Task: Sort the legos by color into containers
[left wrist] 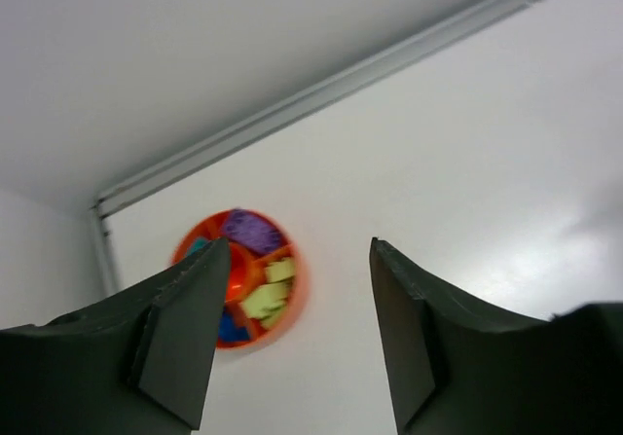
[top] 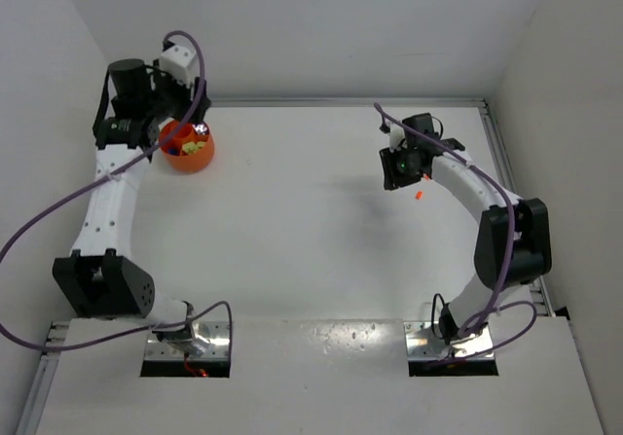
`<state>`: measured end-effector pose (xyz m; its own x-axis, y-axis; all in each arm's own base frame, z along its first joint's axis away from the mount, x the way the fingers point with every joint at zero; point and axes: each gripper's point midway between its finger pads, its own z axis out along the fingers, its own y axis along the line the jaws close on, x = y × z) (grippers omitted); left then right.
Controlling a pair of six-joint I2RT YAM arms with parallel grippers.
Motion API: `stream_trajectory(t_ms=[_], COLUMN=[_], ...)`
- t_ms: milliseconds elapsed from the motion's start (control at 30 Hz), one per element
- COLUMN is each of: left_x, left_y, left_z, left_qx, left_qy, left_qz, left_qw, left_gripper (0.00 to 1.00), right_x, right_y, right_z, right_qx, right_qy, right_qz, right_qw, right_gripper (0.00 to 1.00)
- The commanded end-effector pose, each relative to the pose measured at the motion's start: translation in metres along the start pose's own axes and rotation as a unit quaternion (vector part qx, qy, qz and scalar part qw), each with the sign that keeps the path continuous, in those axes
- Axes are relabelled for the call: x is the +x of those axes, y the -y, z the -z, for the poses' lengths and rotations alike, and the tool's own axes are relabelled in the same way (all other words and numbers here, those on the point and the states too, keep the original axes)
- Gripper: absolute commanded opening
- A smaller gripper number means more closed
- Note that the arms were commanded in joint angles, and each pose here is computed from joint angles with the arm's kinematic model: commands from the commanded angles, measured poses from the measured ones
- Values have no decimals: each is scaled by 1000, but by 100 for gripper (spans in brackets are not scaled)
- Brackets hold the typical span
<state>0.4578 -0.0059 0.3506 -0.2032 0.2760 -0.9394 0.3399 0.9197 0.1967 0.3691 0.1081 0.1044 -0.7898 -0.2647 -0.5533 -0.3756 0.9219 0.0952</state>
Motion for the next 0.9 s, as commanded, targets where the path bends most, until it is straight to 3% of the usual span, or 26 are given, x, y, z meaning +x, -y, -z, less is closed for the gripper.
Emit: stream_trajectory(t_ms=[0,133,300,867], left_x=[5,9,20,28], left_y=[66,98,121,151], left_z=[12,29,36,40], left_qx=[91,114,125,180], left_qy=[3,0,-13,-23], left_qz=[2,28,42,71], left_qw=[996,993,991,981], left_gripper=[66,68,71,74], right_x=[4,-3,-7,9], right_y=[33,57,72,98], right_z=[-19,-31,-48,-95], right_qx=[67,109,124,109], right_qy=[-4,-16,-38,-72], right_qz=[14,0,6,33], right_qw=[998,994,992,991], right_gripper=[36,36,47,46])
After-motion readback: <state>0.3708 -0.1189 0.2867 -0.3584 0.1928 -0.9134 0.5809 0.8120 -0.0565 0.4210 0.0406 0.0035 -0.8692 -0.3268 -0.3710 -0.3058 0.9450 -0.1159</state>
